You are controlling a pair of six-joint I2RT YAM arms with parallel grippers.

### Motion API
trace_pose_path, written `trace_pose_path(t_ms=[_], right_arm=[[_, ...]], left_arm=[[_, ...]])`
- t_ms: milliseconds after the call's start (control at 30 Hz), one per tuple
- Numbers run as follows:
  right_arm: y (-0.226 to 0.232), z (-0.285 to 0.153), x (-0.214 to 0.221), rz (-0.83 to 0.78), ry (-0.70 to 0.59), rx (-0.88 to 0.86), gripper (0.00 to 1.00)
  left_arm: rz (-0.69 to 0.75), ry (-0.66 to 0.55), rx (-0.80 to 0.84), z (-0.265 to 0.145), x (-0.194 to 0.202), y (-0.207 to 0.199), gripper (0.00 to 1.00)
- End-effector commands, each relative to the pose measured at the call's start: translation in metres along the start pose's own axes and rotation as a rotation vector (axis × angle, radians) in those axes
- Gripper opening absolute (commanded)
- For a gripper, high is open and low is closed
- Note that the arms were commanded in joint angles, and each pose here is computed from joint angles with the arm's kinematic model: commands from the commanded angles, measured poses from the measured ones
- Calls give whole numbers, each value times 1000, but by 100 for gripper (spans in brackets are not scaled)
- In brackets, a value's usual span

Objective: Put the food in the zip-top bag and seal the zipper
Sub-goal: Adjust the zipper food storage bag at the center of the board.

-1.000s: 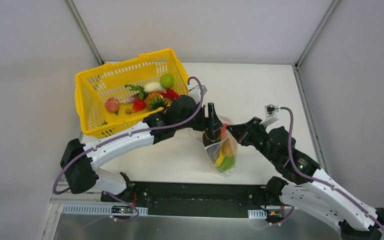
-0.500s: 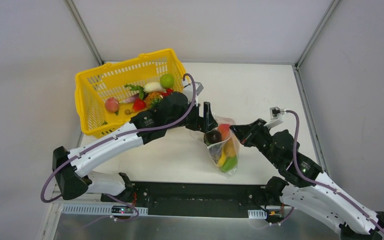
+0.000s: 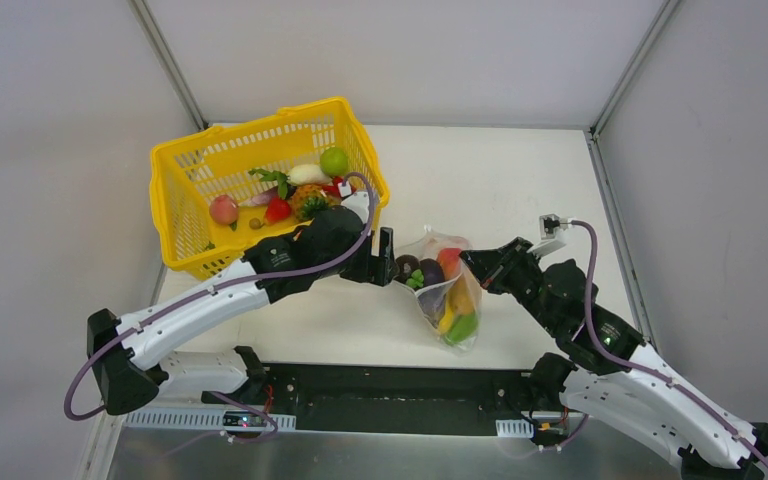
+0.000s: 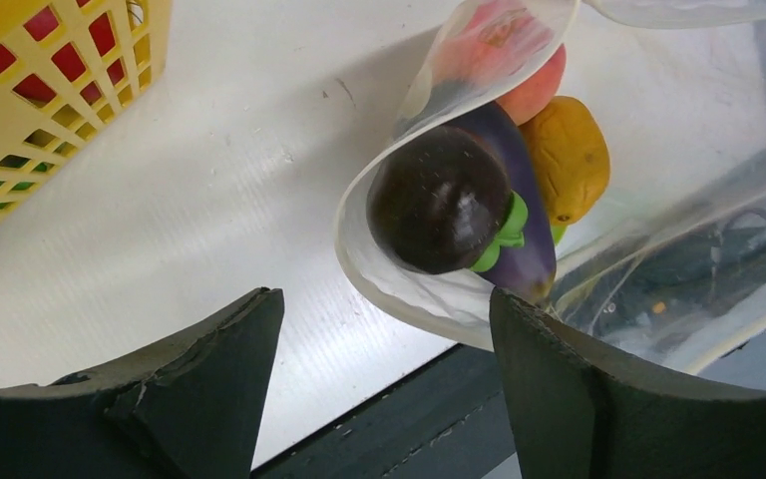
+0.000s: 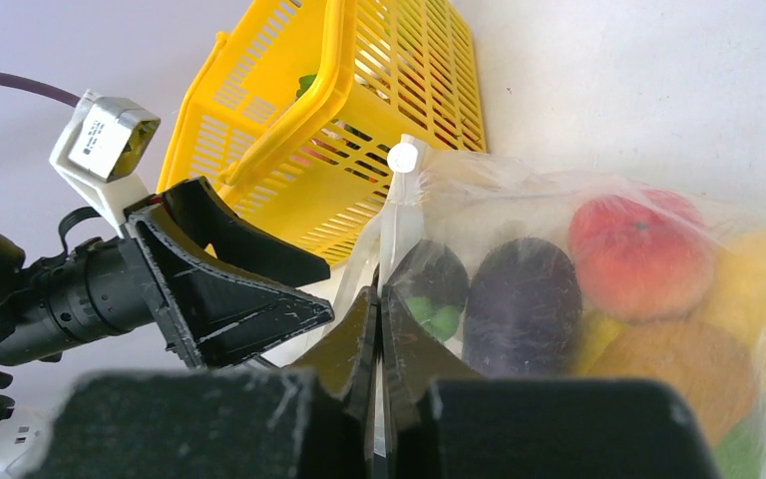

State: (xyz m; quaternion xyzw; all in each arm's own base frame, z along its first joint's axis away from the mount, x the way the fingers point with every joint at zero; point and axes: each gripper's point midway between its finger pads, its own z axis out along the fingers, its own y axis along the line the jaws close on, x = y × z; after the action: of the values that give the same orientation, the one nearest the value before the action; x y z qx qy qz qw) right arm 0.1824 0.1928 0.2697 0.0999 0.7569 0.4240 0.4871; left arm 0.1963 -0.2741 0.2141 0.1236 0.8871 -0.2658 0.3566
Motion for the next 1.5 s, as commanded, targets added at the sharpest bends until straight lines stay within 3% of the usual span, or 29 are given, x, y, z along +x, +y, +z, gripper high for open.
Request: trace_pose_path(t_ms=[0,133,267,433,567,1100,1200,1300,1467], right_arm=[[16,0,-13,22,-40,-45,2],[16,-1,-12,21,-34,-49,2],[16,-2,-14,19,-37,-44,2],[16,-2,-12,16,-31,-44,2],[17,-1,-10,15,-20,-49,2],[43,-7,-13,13,-22,-190,3],[43,-2,-6,20,6,-192,3],[46,1,1,36,34,-201,1],[50,3,4,29,50,-222,1]], left_arm=[[-16,25,-53,11,8,6,76],[-57,4,-29,25,7,0,66],[-80,-1,5,33,7,-7,46],[-83,-4,42,34,5,-15,15],[-70,-26,112,27,-4,-29,0],[55,-113,268,-21,-67,-78,0],[86,-65,165,-15,-60,-60,0],[146,3,-51,-7,-51,-21,0],[177,-2,-34,-9,-53,-23,0]])
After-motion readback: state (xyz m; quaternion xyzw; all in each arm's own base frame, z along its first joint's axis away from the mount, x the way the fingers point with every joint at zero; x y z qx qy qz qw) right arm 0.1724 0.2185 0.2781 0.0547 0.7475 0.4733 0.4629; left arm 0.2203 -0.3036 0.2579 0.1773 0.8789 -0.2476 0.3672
